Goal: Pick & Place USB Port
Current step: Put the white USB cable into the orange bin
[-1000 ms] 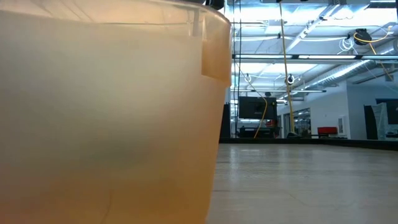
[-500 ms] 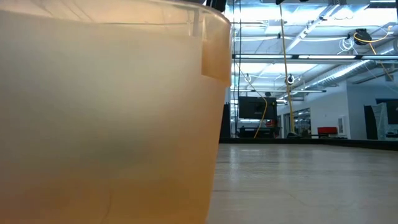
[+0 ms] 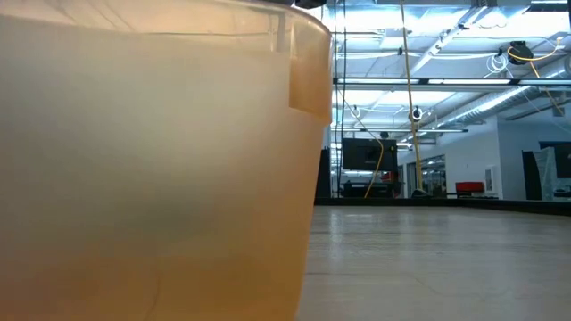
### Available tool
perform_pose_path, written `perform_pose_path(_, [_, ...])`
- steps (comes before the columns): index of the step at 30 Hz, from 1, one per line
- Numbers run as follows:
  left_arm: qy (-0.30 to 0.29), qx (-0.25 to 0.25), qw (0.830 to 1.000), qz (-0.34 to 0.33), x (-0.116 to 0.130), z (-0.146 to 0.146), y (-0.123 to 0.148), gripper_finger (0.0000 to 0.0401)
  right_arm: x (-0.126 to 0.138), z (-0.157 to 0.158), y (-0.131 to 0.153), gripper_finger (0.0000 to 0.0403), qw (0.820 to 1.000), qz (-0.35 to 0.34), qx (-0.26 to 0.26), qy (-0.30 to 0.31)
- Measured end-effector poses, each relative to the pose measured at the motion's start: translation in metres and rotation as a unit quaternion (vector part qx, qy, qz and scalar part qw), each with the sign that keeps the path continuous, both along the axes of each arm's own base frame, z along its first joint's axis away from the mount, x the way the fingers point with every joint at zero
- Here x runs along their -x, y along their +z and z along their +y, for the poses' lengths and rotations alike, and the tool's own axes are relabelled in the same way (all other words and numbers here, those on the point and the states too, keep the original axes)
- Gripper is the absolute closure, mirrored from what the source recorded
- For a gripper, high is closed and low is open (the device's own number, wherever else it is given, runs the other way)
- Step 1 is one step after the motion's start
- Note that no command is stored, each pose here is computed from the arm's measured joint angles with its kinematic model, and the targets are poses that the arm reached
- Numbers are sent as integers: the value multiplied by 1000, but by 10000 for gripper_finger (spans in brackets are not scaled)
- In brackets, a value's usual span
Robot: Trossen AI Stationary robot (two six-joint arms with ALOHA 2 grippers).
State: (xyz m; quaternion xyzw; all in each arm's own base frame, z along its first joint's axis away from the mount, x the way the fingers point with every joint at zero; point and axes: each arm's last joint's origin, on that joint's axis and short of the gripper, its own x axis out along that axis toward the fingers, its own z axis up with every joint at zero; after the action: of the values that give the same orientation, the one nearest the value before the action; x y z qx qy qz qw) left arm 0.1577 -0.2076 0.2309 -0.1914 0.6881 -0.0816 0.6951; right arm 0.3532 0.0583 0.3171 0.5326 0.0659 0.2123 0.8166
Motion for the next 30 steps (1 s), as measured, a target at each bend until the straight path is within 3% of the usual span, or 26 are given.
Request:
perform_pose_path(7, [-4, 5, 1000, 21, 7, 2, -19, 366, 1, 7, 0, 273, 1000, -1, 0, 9])
perform_pose_path(19, [-15, -11, 999, 47, 17, 2, -22, 366, 1, 7, 0, 273, 1000, 0, 0, 9])
perform_pose_path(25, [-2, -20, 998, 59, 18, 4, -23, 323, 1, 7, 0, 273, 1000, 0, 0, 9])
perform_pose_path(30, [6, -19, 998, 63, 18, 4, -23, 315, 2, 9, 0, 273, 1000, 0, 0, 12])
